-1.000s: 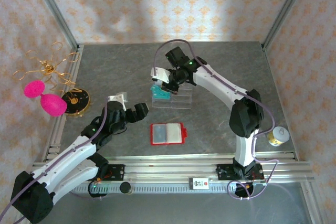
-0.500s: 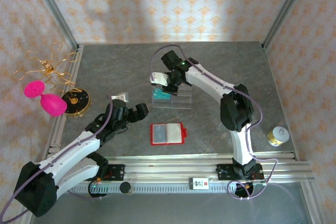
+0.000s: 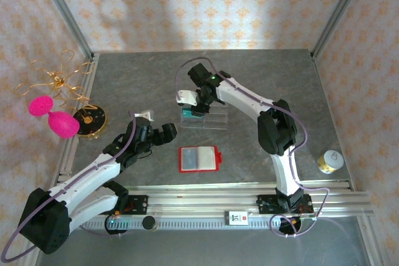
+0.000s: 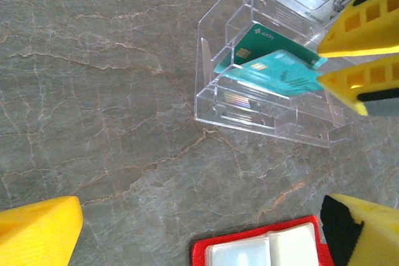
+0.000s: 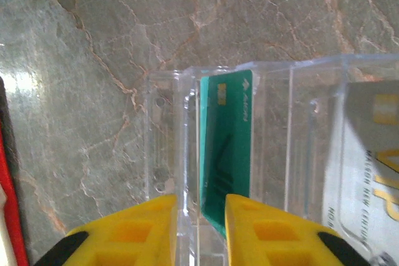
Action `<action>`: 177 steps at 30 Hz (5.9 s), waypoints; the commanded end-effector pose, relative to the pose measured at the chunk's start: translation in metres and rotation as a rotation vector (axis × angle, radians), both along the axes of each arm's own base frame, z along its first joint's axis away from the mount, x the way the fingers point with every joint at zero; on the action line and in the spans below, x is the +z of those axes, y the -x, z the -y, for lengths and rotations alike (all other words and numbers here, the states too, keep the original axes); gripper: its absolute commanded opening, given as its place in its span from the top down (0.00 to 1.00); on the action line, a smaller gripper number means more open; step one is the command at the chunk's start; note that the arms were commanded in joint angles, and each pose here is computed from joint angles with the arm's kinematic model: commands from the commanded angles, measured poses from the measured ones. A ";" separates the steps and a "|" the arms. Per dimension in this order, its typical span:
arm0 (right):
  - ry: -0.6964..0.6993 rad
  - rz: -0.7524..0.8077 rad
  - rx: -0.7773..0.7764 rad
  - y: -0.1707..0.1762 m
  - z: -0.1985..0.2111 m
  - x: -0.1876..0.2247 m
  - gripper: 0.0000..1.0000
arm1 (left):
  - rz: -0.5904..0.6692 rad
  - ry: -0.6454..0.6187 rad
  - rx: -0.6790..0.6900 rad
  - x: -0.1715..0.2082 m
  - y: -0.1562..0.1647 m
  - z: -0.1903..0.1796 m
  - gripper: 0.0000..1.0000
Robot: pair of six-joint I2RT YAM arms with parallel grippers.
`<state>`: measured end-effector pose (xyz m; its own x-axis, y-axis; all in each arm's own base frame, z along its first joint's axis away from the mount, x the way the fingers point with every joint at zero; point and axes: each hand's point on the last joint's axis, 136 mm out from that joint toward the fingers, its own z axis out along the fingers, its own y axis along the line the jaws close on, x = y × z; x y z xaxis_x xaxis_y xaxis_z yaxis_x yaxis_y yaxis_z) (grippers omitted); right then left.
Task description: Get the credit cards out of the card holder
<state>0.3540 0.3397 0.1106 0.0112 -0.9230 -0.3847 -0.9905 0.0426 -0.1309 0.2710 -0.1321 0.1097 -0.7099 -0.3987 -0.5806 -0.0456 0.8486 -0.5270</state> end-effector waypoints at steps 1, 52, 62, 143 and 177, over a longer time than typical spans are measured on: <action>-0.059 0.068 -0.042 -0.016 -0.014 0.022 0.71 | 0.047 0.043 -0.003 0.016 -0.008 0.004 0.01; -0.113 -0.009 -0.877 0.174 -0.012 -0.089 0.88 | 0.070 0.315 -0.074 0.000 0.039 0.010 0.37; -0.389 -0.125 -0.950 0.168 -0.028 -0.052 1.00 | -0.001 0.312 -0.133 -0.023 0.047 0.031 0.72; -0.397 -0.160 -1.187 0.155 0.008 -0.046 0.54 | -0.135 0.278 -0.374 -0.043 0.094 0.083 0.81; -0.305 -0.015 -1.383 0.131 0.008 -0.079 0.54 | 0.022 0.205 -0.225 0.000 0.080 0.052 0.54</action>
<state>0.2012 0.3379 0.0281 -0.8368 -0.2126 -0.5046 -0.2866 0.9553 0.0728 0.1886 -0.1850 0.1098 -0.7940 -0.3205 -0.5166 0.1481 0.7222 -0.6757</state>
